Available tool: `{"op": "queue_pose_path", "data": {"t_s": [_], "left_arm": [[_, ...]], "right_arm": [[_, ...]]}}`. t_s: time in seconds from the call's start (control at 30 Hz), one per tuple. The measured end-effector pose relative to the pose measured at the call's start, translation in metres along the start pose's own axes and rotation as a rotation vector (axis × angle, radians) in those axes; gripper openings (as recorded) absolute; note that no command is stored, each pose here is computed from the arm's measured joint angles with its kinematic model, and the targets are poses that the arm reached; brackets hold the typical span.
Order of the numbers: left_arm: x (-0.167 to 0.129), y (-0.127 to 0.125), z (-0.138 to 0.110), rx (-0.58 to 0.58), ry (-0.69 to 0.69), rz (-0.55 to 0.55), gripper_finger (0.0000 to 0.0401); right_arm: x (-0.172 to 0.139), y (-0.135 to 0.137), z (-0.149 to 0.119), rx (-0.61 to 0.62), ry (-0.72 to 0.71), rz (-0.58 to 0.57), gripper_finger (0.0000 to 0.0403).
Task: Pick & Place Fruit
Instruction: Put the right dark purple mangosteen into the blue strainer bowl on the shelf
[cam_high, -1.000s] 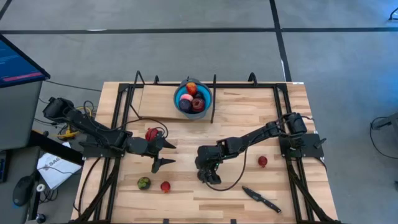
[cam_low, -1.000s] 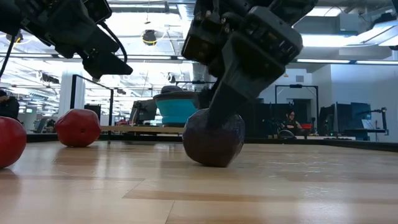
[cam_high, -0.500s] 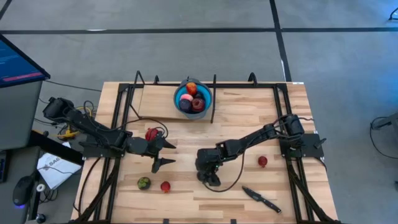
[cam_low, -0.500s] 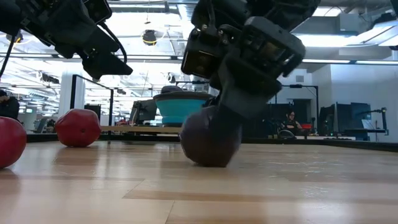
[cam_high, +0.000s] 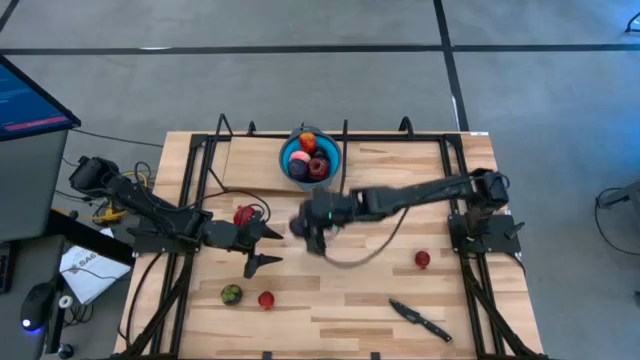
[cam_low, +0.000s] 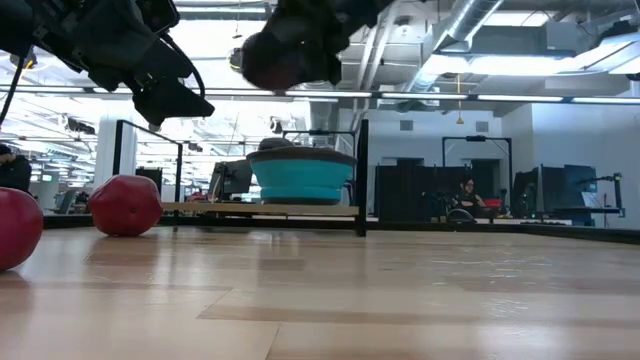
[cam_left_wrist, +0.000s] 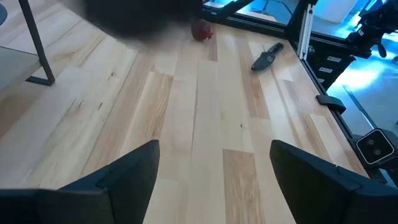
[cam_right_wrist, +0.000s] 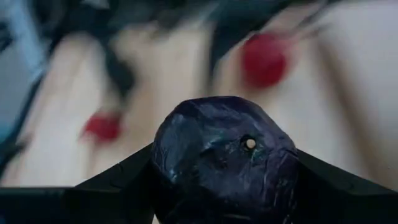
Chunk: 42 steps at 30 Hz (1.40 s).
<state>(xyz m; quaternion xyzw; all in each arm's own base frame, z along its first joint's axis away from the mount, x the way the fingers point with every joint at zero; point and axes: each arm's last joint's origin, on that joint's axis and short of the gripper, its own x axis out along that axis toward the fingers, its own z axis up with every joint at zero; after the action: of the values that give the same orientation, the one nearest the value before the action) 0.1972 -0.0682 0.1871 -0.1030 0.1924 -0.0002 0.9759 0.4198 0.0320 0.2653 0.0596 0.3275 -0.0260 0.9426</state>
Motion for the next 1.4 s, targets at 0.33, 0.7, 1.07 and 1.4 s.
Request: {"op": "queue_pose_path", "data": {"t_s": [0.33,0.7,1.07,1.4], "left_arm": [[0.0,0.0,0.001,0.004,-0.012,-0.004,0.0298],[0.0,0.0,0.002,0.004,-0.03,0.028,0.0298],[0.0,0.0,0.003,0.0,-0.039,0.026,0.0298],[0.0,0.0,0.004,-0.003,-0.048,0.023,0.0298]], "right_arm": [[-0.022,-0.137,0.028,0.183,-0.044,-0.39,0.0261],[-0.03,-0.197,0.018,0.274,-0.012,-0.496,0.0273],[-0.005,-0.203,0.003,0.255,0.072,-0.505,0.0282],[-0.001,-0.203,0.002,0.252,0.071,-0.501,0.0287]]}}
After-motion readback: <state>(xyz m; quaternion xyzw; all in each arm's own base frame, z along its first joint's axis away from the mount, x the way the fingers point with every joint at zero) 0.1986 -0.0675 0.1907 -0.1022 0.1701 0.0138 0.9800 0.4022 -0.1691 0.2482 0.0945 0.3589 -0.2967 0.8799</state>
